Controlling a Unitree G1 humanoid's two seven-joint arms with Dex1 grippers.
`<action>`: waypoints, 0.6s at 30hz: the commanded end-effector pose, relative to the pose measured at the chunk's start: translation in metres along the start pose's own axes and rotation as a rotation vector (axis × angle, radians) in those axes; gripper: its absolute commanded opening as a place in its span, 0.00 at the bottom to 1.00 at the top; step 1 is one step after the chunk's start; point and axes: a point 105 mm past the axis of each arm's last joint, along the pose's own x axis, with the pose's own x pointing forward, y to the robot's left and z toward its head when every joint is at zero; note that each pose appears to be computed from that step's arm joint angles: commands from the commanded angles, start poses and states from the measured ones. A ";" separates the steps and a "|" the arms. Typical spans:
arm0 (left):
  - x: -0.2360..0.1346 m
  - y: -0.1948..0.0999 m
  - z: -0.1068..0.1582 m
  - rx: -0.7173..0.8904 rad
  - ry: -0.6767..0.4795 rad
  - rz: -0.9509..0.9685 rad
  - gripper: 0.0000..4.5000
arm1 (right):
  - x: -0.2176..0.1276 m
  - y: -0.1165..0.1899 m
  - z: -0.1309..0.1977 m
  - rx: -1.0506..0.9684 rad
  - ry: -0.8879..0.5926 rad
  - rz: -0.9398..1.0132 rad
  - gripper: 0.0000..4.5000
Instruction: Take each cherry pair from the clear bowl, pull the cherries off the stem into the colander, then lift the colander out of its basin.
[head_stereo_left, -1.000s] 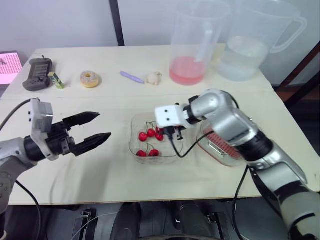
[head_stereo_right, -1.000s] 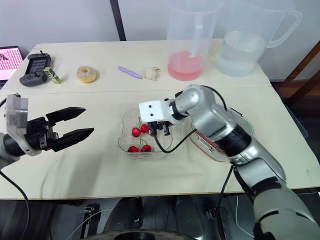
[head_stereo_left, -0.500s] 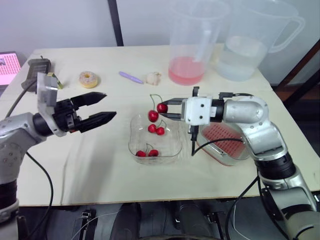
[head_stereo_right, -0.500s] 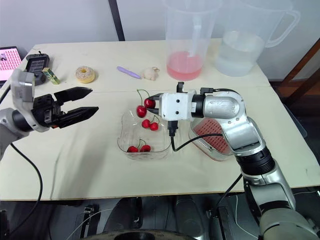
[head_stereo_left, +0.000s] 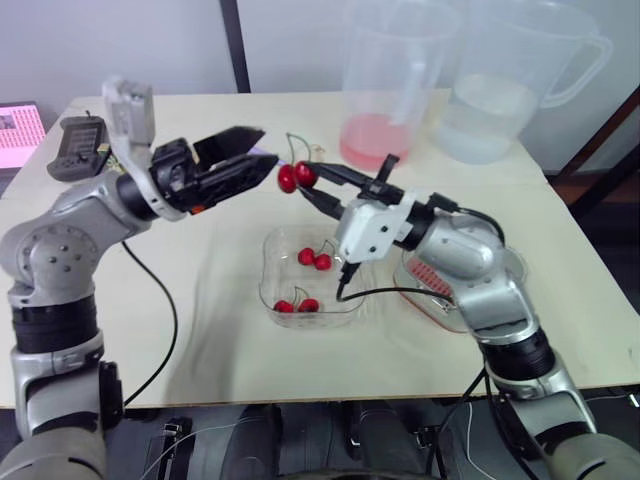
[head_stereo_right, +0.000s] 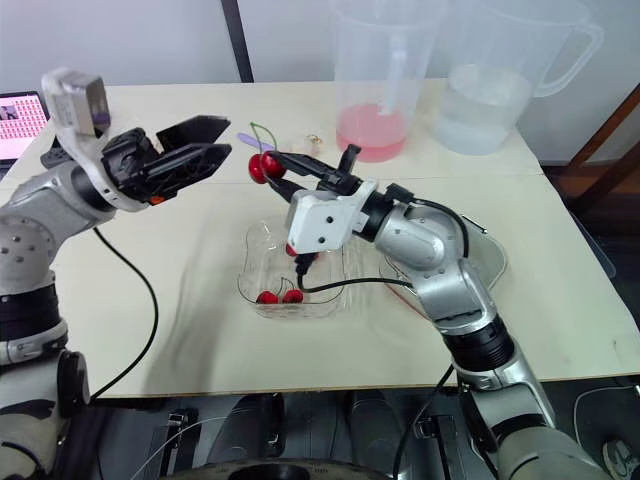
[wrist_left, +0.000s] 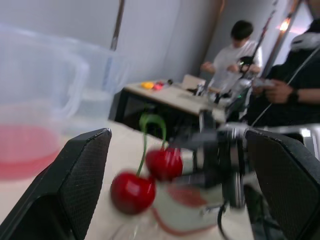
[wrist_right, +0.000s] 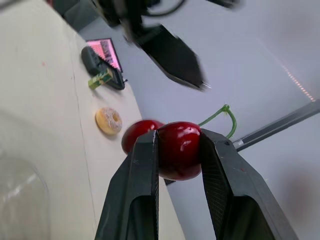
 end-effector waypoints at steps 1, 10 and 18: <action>0.008 -0.004 0.015 0.003 -0.044 -0.024 1.00 | 0.001 -0.013 0.017 -0.067 -0.068 -0.068 0.26; 0.021 -0.006 0.024 -0.035 -0.063 -0.070 1.00 | 0.006 -0.015 0.022 -0.115 -0.113 -0.087 0.26; 0.024 -0.004 0.022 -0.079 -0.072 -0.098 0.50 | 0.007 -0.016 0.023 -0.129 -0.125 -0.097 0.25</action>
